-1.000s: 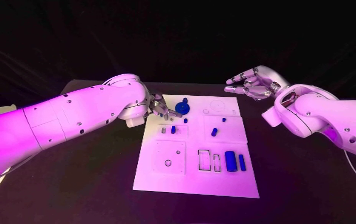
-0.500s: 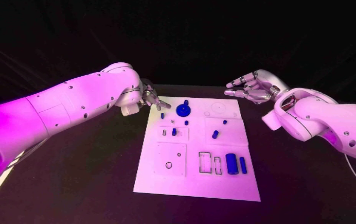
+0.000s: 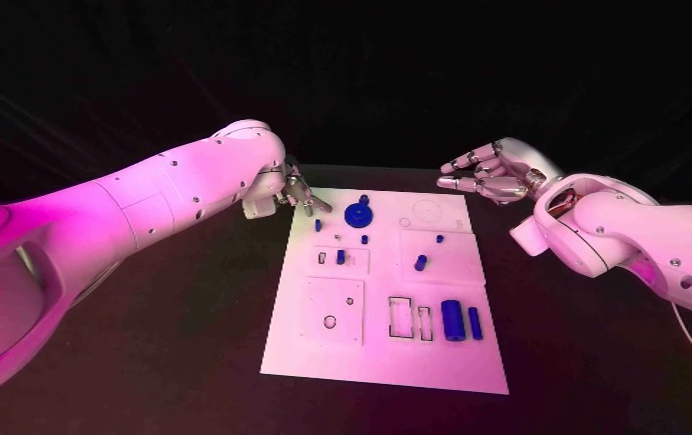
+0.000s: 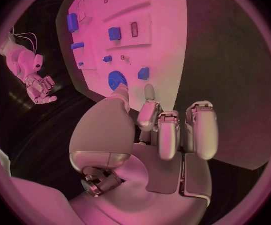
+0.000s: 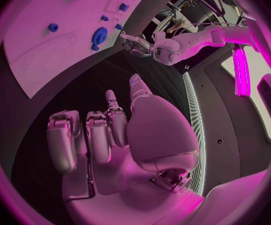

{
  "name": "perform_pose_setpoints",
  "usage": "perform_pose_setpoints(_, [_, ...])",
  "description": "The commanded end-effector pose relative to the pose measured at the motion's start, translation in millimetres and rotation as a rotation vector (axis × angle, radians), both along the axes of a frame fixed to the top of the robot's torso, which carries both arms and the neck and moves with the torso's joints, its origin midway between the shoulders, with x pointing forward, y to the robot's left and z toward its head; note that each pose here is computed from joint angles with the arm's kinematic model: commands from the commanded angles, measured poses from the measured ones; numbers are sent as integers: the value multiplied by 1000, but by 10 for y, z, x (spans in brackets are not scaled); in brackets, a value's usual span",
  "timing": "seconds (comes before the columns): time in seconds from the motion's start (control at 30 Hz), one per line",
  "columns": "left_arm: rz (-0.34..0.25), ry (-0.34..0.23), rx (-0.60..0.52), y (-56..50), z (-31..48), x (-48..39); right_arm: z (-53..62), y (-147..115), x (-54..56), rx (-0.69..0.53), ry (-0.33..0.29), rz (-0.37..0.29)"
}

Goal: Assemble the parts on the task board

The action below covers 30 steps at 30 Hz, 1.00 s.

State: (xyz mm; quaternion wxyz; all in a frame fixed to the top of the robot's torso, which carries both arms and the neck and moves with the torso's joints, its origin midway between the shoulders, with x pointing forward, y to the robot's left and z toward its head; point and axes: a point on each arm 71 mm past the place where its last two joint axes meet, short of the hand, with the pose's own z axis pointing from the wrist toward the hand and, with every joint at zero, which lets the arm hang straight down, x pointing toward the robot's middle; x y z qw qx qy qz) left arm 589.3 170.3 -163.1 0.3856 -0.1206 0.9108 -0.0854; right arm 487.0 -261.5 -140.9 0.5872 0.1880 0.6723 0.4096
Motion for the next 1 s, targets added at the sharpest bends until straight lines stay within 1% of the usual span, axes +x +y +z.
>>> perform_pose_setpoints(0.03, [-48,18,31,-26,-17,3,-7,21,-7,-2,5,18])
perform_pose_setpoints(0.33, [-61,29,37,-58,-33,1,-8,25,-4,-2,5,19])
perform_pose_setpoints(1.0, [-75,61,56,-76,-64,-17,-9,22,-3,-3,6,19])
